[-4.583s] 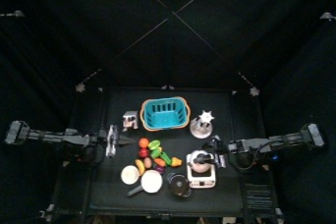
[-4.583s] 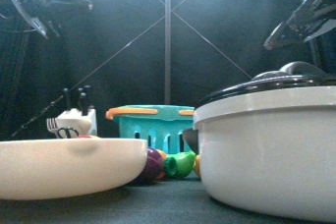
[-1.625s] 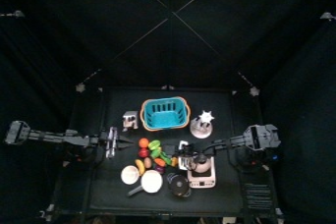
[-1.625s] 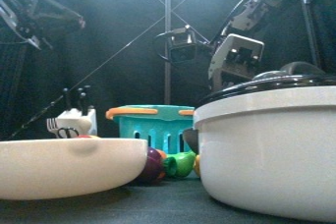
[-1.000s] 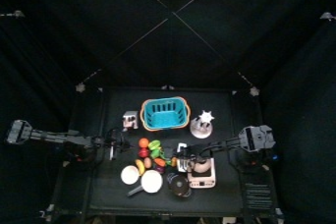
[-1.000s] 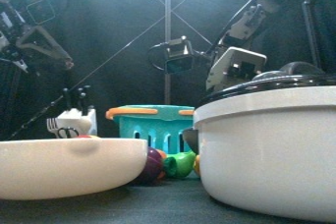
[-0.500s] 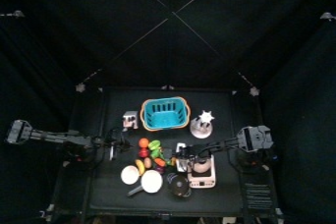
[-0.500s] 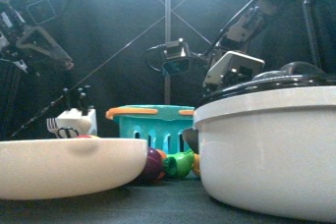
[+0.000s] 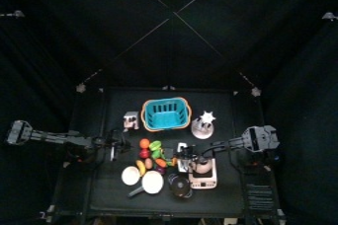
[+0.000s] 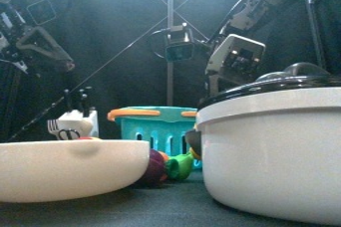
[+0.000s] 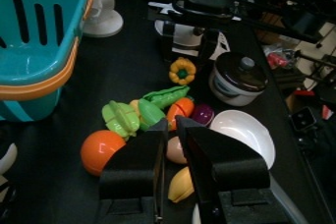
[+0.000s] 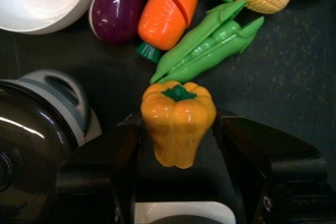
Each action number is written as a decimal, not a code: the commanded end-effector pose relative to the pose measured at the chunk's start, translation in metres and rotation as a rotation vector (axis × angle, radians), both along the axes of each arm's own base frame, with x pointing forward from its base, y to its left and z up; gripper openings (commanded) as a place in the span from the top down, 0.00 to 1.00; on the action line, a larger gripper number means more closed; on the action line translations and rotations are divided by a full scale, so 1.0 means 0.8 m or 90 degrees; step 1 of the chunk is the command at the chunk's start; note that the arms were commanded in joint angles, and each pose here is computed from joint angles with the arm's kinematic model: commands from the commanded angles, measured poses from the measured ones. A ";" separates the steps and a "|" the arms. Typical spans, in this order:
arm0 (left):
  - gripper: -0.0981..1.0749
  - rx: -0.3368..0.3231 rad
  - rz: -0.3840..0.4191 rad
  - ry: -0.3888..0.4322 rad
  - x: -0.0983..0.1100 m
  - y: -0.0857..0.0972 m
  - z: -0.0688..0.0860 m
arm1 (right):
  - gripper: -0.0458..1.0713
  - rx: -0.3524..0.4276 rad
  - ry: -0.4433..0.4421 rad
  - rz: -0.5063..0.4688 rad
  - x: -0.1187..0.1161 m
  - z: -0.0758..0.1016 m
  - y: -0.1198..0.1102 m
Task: Grab squash
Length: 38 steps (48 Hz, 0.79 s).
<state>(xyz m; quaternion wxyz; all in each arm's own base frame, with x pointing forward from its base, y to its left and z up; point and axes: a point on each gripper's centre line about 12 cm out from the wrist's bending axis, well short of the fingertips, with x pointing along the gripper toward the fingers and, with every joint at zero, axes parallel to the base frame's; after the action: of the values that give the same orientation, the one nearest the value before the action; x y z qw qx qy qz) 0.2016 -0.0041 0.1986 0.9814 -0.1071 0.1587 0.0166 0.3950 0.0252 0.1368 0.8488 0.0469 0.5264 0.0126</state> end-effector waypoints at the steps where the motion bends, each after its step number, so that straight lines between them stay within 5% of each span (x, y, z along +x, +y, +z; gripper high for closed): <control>1: 0.41 0.000 0.001 -0.012 0.004 0.000 0.008 | 0.41 0.001 -0.044 -0.001 0.006 0.030 -0.001; 38: 0.41 -0.001 0.004 -0.014 0.005 0.001 0.009 | 0.41 0.001 -0.054 -0.003 0.002 0.038 -0.003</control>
<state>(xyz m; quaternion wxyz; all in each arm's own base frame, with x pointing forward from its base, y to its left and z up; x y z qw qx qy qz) 0.2016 -0.0035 0.1986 0.9813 -0.1080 0.1585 0.0184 0.3934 0.0243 0.1457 0.8545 0.0461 0.5173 0.0128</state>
